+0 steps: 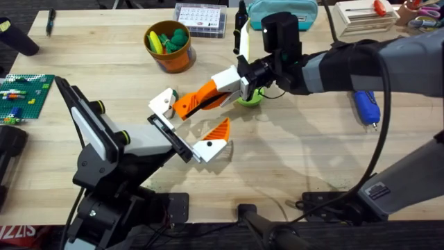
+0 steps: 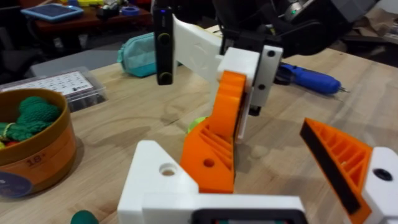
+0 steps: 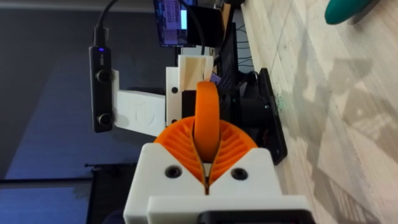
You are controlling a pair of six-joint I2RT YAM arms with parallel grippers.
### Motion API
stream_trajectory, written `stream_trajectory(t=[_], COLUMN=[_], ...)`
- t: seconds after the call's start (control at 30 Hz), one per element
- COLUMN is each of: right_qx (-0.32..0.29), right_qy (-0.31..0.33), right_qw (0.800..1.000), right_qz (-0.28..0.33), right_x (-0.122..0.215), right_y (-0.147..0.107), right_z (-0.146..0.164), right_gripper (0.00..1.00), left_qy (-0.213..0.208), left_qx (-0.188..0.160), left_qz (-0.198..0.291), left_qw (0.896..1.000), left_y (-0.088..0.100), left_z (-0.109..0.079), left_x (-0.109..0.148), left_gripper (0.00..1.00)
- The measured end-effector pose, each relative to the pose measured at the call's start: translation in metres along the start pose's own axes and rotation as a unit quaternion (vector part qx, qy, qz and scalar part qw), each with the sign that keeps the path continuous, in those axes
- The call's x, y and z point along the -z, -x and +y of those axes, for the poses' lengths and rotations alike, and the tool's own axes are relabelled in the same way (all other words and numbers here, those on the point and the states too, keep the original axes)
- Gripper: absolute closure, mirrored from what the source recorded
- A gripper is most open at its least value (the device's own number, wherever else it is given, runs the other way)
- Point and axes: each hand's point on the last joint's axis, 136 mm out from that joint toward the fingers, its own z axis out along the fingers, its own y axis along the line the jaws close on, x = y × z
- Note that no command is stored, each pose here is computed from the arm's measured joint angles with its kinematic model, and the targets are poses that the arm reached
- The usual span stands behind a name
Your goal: Pick up the gripper from the table and insert it into the empty holder that is missing its gripper. Then pick up a screw, insert it into the mounting hole, and use the screwdriver to tighten it. Finally, clean up the table by picking up the vegetable and placing it into the bucket.
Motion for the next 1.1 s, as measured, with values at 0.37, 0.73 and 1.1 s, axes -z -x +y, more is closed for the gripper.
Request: stream_trajectory(t=[0.37, 0.73, 1.1], right_qx=[-0.021, 0.005, -0.011], right_qy=[0.000, 0.018, 0.017], right_qw=[0.999, 1.000, 1.000], right_qz=[-0.026, -0.017, -0.007], right_x=[0.021, 0.028, 0.015], right_y=[0.011, 0.015, 0.012], right_z=[-0.004, 0.014, 0.016], right_gripper=[0.986, 0.986, 0.986], left_qy=[0.006, 0.006, 0.006], left_qx=[0.000, 0.000, 0.000], left_qz=[-0.002, -0.002, -0.002], left_qw=[1.000, 1.000, 1.000], left_y=[0.001, 0.001, 0.001], left_z=[0.002, 0.002, 0.002], left_x=[0.000, 0.000, 0.000], left_gripper=[0.009, 0.009, 0.009])
